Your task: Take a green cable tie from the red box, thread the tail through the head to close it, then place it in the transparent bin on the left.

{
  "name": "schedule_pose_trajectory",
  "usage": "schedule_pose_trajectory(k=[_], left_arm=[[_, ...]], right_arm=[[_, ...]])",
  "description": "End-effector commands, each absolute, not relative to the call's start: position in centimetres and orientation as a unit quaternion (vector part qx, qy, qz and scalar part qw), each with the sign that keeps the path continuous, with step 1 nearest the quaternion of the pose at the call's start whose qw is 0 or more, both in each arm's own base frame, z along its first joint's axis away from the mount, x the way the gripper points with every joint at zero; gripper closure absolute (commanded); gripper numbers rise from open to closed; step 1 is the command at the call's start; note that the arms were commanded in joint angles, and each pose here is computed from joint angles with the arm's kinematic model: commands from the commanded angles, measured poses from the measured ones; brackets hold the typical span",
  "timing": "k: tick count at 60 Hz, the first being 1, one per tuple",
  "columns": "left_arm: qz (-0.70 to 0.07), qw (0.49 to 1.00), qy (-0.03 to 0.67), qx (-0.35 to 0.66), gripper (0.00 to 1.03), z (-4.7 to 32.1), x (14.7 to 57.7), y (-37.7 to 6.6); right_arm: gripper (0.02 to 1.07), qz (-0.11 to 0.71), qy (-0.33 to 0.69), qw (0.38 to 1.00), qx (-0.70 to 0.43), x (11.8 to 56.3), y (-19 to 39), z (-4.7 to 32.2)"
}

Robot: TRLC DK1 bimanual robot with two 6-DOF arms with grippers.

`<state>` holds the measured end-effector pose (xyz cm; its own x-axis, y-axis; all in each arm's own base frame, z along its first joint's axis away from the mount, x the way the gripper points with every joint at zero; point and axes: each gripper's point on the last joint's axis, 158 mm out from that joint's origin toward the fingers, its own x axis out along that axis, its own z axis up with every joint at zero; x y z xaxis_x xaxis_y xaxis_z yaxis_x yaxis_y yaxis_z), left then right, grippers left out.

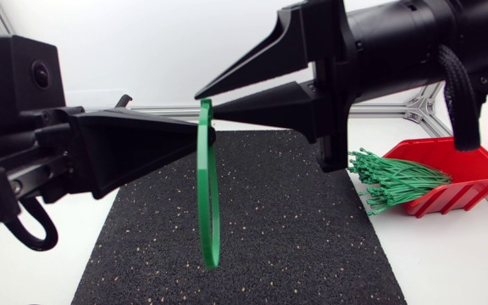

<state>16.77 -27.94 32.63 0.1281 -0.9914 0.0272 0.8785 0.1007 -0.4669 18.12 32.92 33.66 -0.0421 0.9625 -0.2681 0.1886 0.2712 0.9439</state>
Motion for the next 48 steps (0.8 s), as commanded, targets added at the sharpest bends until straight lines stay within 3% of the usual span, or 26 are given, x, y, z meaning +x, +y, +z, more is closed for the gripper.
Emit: schedule_pose_trajectory(k=[1,17,31,48], left_arm=[[-0.652,0.724,0.134,-0.182,1.0,33.8,16.4,-28.1],[-0.651,0.725,0.134,-0.182,1.0,33.8,16.5,-28.1],[-0.655,0.722,0.131,-0.181,1.0,34.0,16.1,-28.2],[-0.66,0.719,0.124,-0.179,1.0,34.8,15.3,-28.1]], right_arm=[[0.91,0.376,0.613,0.511,0.471,18.7,33.0,33.4],[1.01,0.374,0.61,0.516,0.471,19.0,32.9,33.1],[1.01,0.369,0.613,0.518,0.469,19.2,32.9,32.4],[1.01,0.337,0.62,0.522,0.479,22.6,32.9,29.3]])
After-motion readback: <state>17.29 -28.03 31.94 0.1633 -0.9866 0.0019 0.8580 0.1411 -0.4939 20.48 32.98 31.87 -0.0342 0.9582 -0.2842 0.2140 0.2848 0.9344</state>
